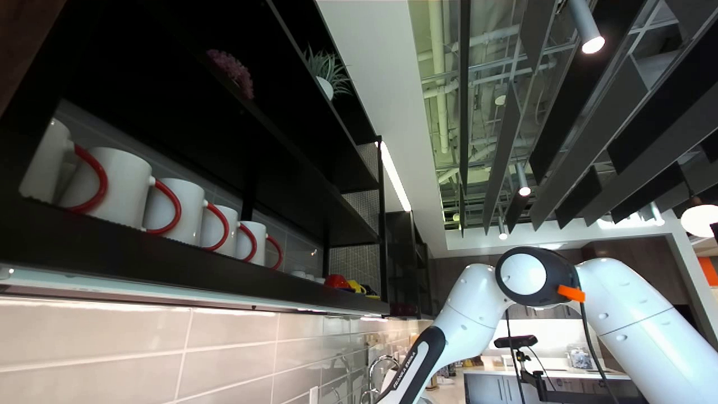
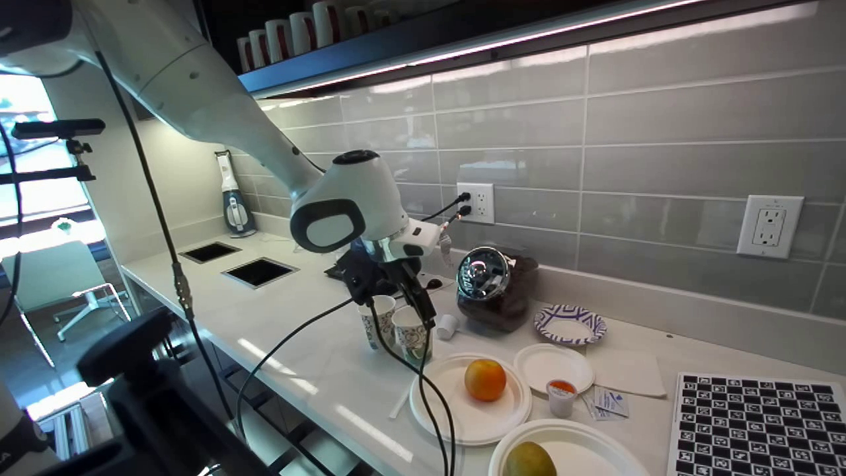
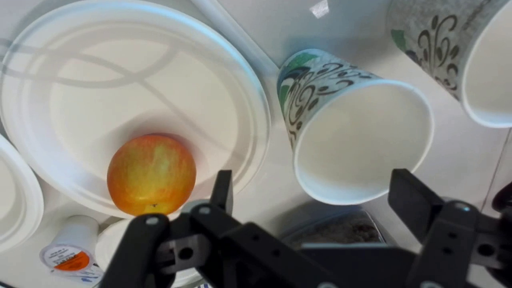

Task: Pick up the two coffee cups from the cabinet and put them on the counter.

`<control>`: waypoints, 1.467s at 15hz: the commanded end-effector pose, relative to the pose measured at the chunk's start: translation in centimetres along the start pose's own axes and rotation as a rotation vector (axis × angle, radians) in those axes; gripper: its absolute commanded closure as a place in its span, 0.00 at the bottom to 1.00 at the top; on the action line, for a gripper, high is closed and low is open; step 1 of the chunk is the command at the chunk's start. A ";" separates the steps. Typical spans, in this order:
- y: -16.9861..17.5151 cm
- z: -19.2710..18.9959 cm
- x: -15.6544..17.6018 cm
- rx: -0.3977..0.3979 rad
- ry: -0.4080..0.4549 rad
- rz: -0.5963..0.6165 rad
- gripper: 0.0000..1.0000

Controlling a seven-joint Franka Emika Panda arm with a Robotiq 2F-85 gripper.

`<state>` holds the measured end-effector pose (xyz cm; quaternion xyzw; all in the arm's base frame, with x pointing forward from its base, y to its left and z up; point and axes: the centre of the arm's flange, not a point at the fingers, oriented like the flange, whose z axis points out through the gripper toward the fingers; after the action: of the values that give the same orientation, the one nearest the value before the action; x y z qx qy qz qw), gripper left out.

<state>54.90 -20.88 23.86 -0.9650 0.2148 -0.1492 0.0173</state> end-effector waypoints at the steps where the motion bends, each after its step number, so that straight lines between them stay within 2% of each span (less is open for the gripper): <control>1: -0.7 -2.8 -0.7 -0.034 0.014 -0.063 0.00; 7: -2.7 -5.7 -1.6 -0.020 -0.023 -0.238 0.00; 13: -5.1 -8.1 -2.9 0.018 -0.061 -0.353 0.00; 20: -5.7 -9.2 -3.4 0.018 -0.081 -0.394 0.00; 22: -5.9 -8.2 -2.7 0.024 -0.068 -0.370 0.00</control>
<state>52.57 -14.18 31.56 -0.9923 0.0314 -0.1197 0.0082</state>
